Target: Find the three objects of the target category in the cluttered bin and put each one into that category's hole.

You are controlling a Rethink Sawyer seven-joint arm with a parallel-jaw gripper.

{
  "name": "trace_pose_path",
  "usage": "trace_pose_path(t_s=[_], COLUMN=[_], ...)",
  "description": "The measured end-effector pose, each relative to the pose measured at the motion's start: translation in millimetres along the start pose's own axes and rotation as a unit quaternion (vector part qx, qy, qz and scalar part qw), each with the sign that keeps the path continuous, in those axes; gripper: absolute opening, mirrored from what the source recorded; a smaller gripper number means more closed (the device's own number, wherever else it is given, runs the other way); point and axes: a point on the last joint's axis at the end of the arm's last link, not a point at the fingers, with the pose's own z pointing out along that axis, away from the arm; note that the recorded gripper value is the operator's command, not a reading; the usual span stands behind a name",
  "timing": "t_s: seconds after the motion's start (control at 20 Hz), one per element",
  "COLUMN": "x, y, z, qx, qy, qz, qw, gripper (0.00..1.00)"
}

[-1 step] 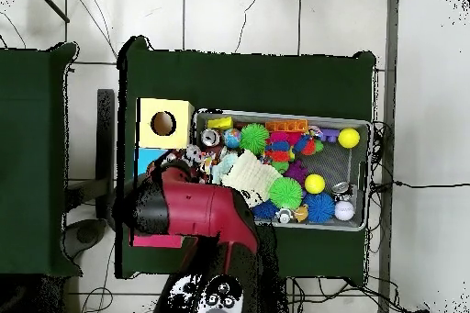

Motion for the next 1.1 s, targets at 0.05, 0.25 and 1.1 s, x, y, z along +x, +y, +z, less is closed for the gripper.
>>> trace_pose_path(t_s=[0.05, 0.25, 1.1], x=[3.8, 19.2, 40.9], y=[2, 10, 15], z=[1, 3, 27], qx=[0.001, 0.005, 0.027], qy=[0.001, 0.006, 0.024], qz=[0.0, -0.001, 0.034], qw=[1.0, 1.0, 0.9988], gripper=[0.0, 0.0, 0.0])
